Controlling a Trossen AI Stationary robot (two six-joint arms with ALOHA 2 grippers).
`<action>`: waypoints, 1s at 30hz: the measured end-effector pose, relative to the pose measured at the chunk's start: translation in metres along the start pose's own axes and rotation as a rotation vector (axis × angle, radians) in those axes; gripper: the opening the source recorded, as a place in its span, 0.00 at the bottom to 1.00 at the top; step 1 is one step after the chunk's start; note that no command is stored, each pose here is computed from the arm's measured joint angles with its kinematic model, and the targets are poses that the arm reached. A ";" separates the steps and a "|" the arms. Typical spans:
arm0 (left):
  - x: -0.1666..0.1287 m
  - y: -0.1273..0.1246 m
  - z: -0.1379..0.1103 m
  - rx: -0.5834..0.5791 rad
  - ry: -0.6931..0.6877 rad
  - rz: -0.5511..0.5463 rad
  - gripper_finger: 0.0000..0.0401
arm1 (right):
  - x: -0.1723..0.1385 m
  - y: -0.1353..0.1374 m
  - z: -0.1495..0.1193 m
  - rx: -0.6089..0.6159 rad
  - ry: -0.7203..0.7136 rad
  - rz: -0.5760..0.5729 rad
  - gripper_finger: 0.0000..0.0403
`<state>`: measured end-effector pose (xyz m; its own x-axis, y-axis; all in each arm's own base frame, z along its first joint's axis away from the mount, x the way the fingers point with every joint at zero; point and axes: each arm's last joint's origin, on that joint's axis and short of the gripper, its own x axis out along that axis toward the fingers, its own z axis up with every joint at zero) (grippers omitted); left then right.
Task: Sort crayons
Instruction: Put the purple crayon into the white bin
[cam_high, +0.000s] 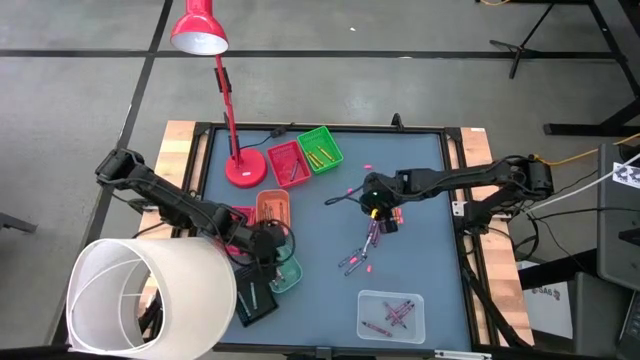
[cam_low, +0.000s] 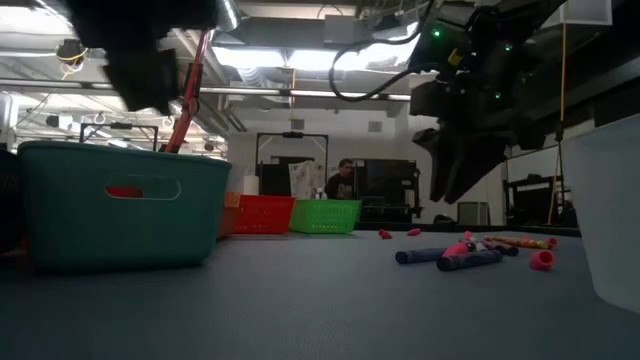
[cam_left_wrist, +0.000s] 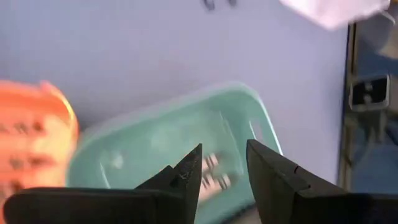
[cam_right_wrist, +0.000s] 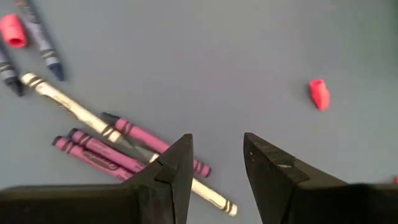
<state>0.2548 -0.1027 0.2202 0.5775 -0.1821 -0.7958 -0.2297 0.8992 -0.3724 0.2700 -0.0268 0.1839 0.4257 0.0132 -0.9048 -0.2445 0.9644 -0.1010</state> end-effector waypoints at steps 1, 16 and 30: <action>0.000 0.001 0.003 0.014 -0.028 0.009 0.27 | 0.000 0.000 0.000 -0.013 -0.006 0.014 0.35; -0.004 0.035 0.050 0.128 -0.357 0.220 0.27 | 0.014 0.005 -0.003 -0.198 0.004 0.155 0.35; -0.006 0.057 0.064 0.106 -0.376 0.284 0.27 | 0.034 0.003 -0.008 -0.287 0.093 0.137 0.35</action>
<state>0.2884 -0.0246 0.2340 0.7511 0.2157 -0.6240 -0.3497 0.9316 -0.0989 0.2767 -0.0252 0.1496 0.2934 0.1007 -0.9507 -0.5349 0.8415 -0.0760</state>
